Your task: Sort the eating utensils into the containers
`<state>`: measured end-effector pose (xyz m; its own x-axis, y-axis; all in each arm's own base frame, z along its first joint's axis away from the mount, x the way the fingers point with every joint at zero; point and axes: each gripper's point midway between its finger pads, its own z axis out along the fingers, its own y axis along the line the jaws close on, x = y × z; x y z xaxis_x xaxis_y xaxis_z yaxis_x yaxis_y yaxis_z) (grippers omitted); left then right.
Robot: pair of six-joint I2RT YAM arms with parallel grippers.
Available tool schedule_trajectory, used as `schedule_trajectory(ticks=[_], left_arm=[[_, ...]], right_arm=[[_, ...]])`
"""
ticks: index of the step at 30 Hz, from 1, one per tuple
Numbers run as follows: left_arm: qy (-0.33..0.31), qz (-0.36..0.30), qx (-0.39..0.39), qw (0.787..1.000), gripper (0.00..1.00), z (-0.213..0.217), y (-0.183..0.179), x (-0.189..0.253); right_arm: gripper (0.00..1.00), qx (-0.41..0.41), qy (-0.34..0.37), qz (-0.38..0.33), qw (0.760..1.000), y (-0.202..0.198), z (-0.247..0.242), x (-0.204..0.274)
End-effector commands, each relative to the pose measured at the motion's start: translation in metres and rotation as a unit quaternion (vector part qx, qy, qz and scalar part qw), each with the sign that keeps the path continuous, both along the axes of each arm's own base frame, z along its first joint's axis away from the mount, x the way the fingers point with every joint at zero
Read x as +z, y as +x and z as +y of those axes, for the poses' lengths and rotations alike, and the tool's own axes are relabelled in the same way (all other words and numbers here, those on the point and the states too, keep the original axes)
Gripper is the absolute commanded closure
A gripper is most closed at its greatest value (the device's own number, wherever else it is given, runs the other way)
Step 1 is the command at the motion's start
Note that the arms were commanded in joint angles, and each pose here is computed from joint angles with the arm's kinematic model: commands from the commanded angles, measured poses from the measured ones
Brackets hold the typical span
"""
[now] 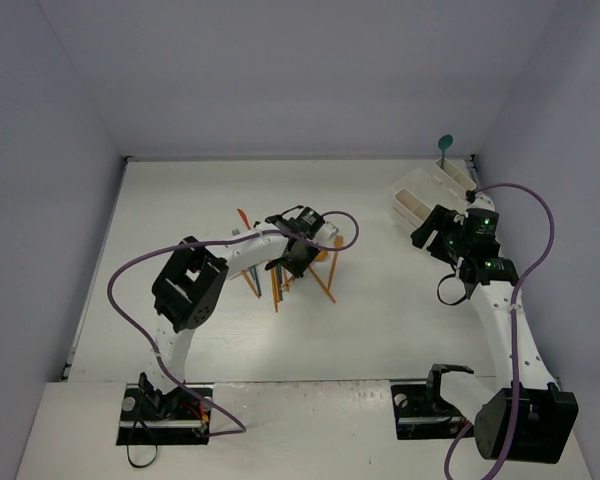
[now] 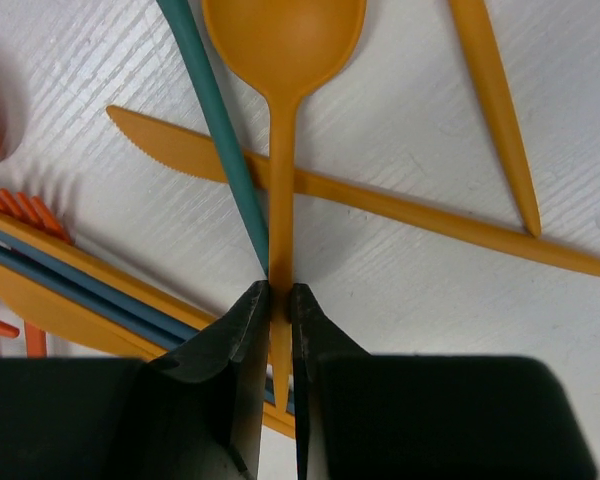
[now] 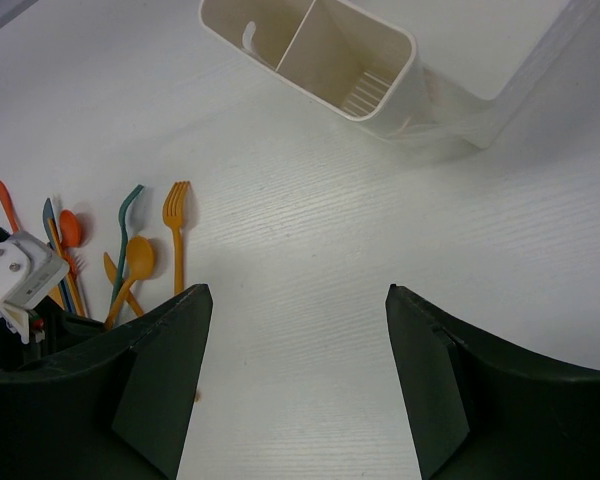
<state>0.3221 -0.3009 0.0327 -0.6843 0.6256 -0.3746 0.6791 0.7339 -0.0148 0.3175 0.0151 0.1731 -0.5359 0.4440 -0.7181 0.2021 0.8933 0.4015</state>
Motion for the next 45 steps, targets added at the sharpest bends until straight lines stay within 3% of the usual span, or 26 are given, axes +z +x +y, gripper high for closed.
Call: schedule_trajectory(ticks=[1,12,18,25,39,45], left_arm=[[-0.032,-0.058,0.007,0.998,1.00,-0.003,0.008,0.055],[-0.059,-0.078,0.008,0.995,1.00,-0.002,0.006,0.079],[-0.139,-0.165,-0.023,0.976,1.00,-0.018,0.006,0.126],[-0.210,-0.248,-0.049,0.945,1.00,-0.026,0.001,0.180],[-0.227,-0.284,-0.076,0.929,1.00,-0.035,-0.012,0.204],[-0.229,-0.288,-0.074,0.927,1.00,-0.034,-0.012,0.206]], right_arm=[[0.32,0.039,0.002,-0.031,0.999,0.011,0.012,0.019],[0.32,0.137,0.018,-0.034,0.990,0.016,0.053,0.026],[0.32,0.249,0.049,-0.058,0.966,0.017,0.103,0.054],[0.33,0.311,0.062,-0.074,0.945,0.019,0.150,0.081],[0.37,0.322,0.029,-0.065,0.944,0.034,0.191,0.077],[0.48,0.317,0.019,-0.057,0.947,0.038,0.193,0.067]])
